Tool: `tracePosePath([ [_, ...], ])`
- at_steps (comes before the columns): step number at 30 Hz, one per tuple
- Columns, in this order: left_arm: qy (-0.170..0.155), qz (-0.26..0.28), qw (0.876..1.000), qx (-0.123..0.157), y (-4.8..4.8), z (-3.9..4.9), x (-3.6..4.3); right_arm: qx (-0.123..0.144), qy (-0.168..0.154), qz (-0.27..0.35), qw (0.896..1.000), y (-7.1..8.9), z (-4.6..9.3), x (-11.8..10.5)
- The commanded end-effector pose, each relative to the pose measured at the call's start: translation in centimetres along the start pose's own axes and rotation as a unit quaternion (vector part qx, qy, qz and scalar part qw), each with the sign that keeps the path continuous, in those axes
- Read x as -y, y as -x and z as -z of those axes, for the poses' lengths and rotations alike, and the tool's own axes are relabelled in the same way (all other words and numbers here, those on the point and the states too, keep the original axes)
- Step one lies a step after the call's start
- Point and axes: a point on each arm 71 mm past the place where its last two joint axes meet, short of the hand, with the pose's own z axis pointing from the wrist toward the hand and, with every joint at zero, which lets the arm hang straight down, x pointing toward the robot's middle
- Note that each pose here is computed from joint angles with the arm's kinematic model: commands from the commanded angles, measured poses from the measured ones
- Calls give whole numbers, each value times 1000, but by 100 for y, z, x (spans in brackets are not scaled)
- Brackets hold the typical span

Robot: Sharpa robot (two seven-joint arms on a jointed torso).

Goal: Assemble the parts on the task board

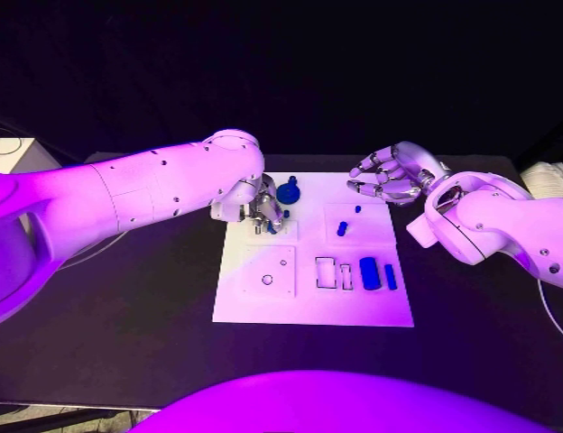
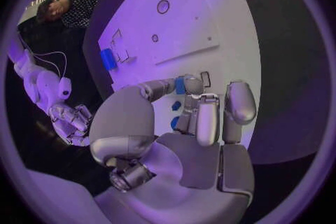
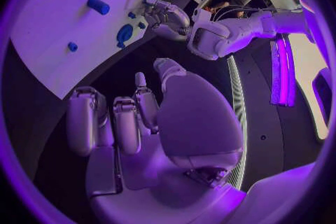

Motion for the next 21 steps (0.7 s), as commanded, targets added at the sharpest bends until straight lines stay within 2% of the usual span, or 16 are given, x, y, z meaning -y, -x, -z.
tracePosePath([
  [1, -2, -4, 1000, -7, -17, -1, 6, -8, 5, 4, 1000, -18, 1, -11],
  [13, -3, -1, 1000, -5, -15, -11, 6, -9, 6, 4, 1000, -19, 5, -14],
  [21, 1, -3, 1000, -19, -38, -58, 18, -9, 6, 4, 1000, -19, 8, -15],
])
